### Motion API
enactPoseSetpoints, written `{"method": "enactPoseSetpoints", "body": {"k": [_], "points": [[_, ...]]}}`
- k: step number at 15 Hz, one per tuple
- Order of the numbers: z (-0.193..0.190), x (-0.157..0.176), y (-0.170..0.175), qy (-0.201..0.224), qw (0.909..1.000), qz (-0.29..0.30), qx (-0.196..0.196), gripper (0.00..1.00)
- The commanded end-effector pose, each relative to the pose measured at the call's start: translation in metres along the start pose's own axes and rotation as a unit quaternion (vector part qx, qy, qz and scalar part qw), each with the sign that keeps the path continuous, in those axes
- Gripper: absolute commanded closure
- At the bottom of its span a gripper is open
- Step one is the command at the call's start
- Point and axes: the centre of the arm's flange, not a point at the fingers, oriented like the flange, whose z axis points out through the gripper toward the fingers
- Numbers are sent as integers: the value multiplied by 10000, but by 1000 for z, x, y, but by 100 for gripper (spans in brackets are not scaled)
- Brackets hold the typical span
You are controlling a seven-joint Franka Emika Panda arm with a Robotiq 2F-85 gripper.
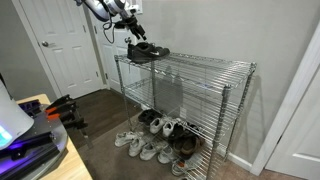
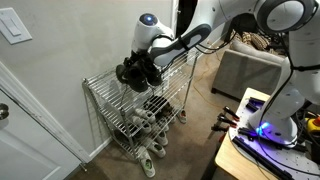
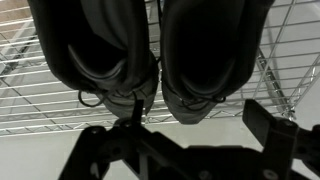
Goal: Pick up the shoes and put them on the second shelf
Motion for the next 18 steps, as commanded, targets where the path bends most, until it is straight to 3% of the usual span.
{"method": "enactPoseSetpoints", "body": {"k": [1, 6, 8, 18], "points": [[-33, -1, -8, 37, 9998, -3, -180, 0], [-56, -3, -2, -266, 9960, 19, -850, 0], [-55, -7, 4, -584, 9934, 35, -987, 0], [19, -22, 35, -1477, 9850, 649, -604, 0]]}}
